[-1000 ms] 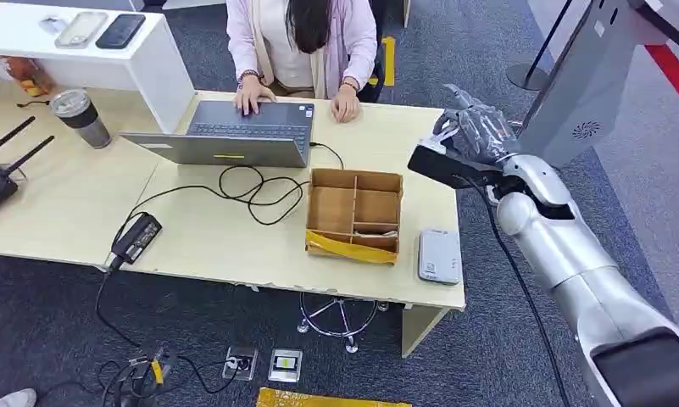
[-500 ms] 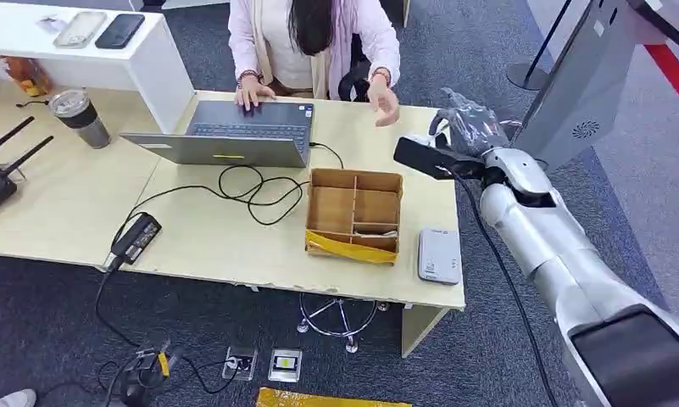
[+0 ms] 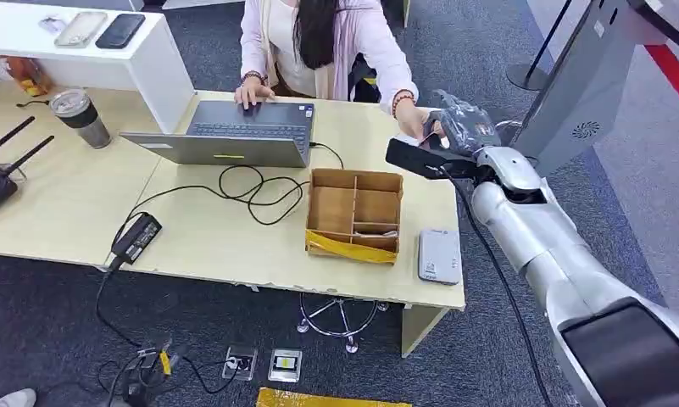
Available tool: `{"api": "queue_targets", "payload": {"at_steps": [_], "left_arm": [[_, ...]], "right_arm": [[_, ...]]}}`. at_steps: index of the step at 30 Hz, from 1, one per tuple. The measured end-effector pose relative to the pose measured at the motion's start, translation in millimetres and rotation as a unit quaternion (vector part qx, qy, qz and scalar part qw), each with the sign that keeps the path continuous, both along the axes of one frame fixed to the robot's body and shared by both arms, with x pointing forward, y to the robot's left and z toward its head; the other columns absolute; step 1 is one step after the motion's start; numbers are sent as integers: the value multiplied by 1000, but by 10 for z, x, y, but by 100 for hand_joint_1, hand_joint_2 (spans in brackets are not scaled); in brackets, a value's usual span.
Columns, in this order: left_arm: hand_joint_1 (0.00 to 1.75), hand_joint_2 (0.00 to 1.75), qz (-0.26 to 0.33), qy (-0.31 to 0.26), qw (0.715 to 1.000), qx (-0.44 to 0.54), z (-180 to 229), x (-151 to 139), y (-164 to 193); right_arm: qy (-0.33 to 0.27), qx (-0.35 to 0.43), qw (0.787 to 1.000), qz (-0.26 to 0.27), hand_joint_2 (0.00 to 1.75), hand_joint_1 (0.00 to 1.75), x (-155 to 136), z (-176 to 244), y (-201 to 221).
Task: Pass the card to the sensor for recognition and then transmit it.
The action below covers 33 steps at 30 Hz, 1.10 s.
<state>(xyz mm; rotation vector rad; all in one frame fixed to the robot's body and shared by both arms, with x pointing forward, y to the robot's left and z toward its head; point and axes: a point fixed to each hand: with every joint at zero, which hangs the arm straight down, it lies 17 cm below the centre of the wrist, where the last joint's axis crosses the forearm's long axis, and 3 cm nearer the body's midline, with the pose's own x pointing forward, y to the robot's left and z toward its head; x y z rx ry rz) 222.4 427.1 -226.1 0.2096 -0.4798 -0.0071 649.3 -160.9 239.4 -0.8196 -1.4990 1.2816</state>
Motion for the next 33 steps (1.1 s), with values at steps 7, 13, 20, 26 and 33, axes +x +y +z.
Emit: {"api": "queue_targets", "payload": {"at_steps": [7, 13, 20, 26, 33], "left_arm": [[0, 0, 1, 2, 1000, 1, -7, -19, 10], [0, 0, 1, 4, 1000, 1, -14, -37, 11], [0, 0, 0, 9, 1000, 0, -39, -108, 9], [0, 0, 5, 14, 1000, -2, -73, -232, 37], [0, 0, 35, 16, 999, 2, -69, -307, 192]], "right_arm": [[10, -1, 1000, 7, 0, 0, -21, -60, 38], [7, -7, 1000, 11, 0, 0, -25, -58, 53], [-18, -4, 1000, 20, 0, 0, -9, 64, 69], [-47, 0, 999, 14, 0, 0, 47, 209, -171], [-15, 23, 1000, -11, 175, 0, -148, -238, -361]]}}
